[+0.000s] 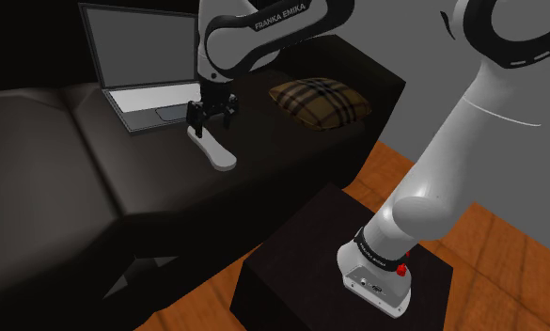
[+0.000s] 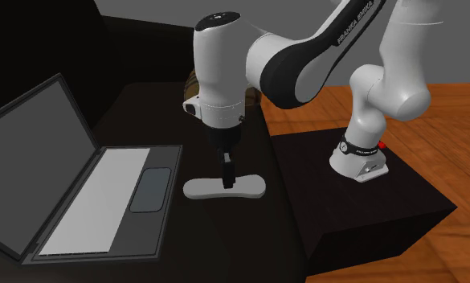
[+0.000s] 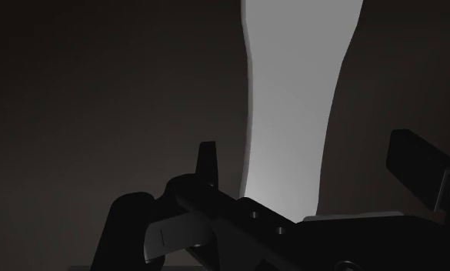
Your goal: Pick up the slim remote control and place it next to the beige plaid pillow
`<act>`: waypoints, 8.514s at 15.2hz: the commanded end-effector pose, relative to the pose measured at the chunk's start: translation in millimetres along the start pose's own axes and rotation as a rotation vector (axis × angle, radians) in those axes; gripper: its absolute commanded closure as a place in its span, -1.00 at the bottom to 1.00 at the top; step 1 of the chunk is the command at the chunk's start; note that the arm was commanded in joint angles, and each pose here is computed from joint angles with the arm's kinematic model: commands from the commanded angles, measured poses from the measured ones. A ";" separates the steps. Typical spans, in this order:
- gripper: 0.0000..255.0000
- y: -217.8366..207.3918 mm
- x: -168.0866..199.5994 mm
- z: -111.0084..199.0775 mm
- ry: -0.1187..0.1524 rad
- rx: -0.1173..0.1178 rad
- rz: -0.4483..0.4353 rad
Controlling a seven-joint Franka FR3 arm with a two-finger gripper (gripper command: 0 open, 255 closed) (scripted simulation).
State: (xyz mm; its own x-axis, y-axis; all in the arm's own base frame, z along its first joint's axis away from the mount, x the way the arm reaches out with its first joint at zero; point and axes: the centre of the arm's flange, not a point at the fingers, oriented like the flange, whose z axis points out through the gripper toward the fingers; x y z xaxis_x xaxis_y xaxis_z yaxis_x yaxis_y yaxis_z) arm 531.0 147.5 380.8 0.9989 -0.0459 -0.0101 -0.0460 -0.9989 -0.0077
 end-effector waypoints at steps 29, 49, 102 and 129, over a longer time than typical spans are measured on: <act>1.00 -2.2 6.6 26.0 0.001 0.002 0.004; 1.00 -3.0 5.5 -79.6 0.001 0.002 0.004; 1.00 162.7 -124.0 -71.6 0.001 0.002 0.004; -1.00 163.4 -123.0 28.9 0.001 0.002 0.004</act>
State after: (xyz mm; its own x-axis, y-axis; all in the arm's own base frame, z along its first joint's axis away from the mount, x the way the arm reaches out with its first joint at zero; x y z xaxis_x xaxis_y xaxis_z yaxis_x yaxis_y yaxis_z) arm 400.3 -9.9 351.7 0.9987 -0.0502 -0.0091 -0.0503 -0.9987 -0.0094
